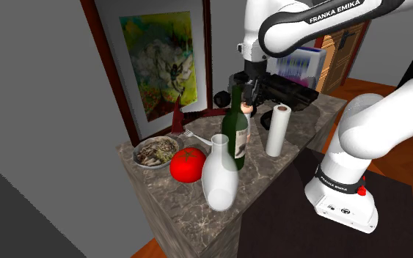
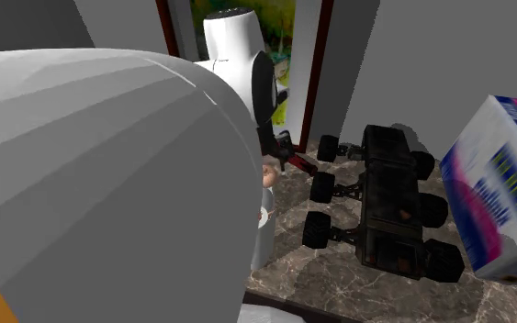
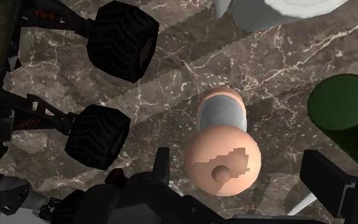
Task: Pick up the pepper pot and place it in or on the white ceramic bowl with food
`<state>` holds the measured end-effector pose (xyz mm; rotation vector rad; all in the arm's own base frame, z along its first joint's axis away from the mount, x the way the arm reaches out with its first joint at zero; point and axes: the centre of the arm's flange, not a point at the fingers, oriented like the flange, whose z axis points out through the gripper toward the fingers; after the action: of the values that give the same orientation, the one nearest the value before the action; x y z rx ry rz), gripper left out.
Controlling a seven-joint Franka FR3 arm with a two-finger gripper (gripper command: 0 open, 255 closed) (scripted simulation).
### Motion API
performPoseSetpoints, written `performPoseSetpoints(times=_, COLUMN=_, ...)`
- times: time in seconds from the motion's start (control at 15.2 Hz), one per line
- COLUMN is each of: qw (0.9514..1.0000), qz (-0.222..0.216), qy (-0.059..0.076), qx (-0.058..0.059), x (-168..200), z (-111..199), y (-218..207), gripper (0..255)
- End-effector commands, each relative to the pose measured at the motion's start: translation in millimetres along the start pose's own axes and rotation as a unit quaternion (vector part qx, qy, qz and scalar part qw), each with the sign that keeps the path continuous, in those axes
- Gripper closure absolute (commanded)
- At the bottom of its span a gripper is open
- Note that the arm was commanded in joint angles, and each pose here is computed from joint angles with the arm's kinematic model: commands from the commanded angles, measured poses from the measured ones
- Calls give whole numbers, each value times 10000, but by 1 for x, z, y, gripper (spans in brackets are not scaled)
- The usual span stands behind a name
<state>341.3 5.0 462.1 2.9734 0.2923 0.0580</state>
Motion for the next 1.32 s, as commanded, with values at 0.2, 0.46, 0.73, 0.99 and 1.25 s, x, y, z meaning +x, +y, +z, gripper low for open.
performPoseSetpoints(times=0.2, qw=9999, qz=-47, qy=72, qx=-91, x=7, z=35, y=-5, gripper=0)
performPoseSetpoints(times=0.46, qw=9999, qz=-47, qy=72, qx=-91, x=7, z=54, y=-4, gripper=0)
performPoseSetpoints(times=0.73, qw=9999, qz=-47, qy=72, qx=-91, x=7, z=54, y=-4, gripper=0)
performPoseSetpoints(times=0.99, qw=9999, qz=-47, qy=72, qx=-91, x=7, z=54, y=-4, gripper=0)
performPoseSetpoints(times=1.25, qw=9999, qz=-47, qy=72, qx=-91, x=7, z=54, y=-4, gripper=255)
